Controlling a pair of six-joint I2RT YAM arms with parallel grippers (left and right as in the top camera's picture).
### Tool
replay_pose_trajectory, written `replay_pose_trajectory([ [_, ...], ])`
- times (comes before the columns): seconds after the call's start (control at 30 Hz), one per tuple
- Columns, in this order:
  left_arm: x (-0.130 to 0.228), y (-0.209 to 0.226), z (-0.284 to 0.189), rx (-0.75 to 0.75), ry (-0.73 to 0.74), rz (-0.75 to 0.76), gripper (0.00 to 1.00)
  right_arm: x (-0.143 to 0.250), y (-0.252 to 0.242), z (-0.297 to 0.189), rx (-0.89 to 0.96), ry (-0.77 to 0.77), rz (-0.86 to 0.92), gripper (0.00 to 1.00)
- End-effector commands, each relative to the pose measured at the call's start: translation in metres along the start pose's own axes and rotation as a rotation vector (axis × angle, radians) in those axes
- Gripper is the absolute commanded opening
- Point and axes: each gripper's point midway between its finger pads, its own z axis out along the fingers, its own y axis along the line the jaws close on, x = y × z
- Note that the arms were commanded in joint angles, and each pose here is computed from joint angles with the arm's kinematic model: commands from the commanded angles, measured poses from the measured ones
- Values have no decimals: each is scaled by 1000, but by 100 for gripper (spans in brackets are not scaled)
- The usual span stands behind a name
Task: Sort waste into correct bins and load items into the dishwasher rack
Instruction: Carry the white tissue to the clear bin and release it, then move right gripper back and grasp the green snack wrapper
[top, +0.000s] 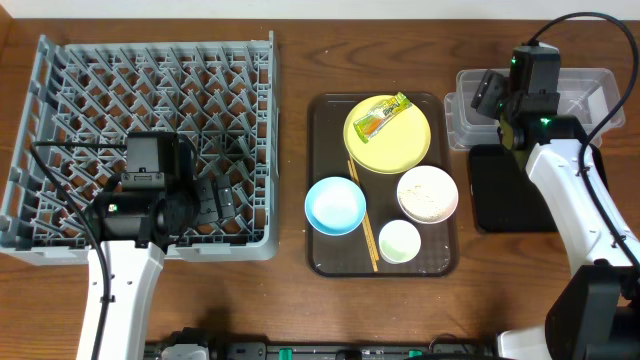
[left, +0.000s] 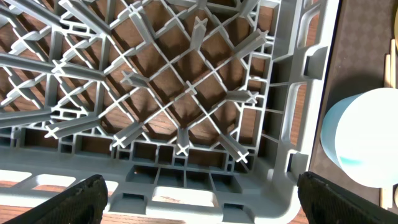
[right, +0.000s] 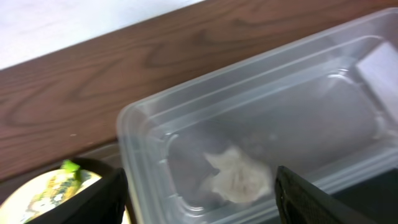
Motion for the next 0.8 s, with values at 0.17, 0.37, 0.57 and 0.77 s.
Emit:
replay_pose_trajectory([
  [0.17, -3, -3, -3, 9, -10, -5, 99, 12, 29, 0, -129, 53, -11, 77],
  [0.37, -3, -3, -3, 9, -10, -5, 99, 30, 72, -10, -235, 90, -77, 77],
  [0.57, -3, -3, -3, 9, -10, -5, 99, 65, 113, -6, -271, 140, -164, 75],
  [0.77, -3, -3, -3, 9, -10, -5, 99, 115, 142, 27, -272, 232, -119, 71],
])
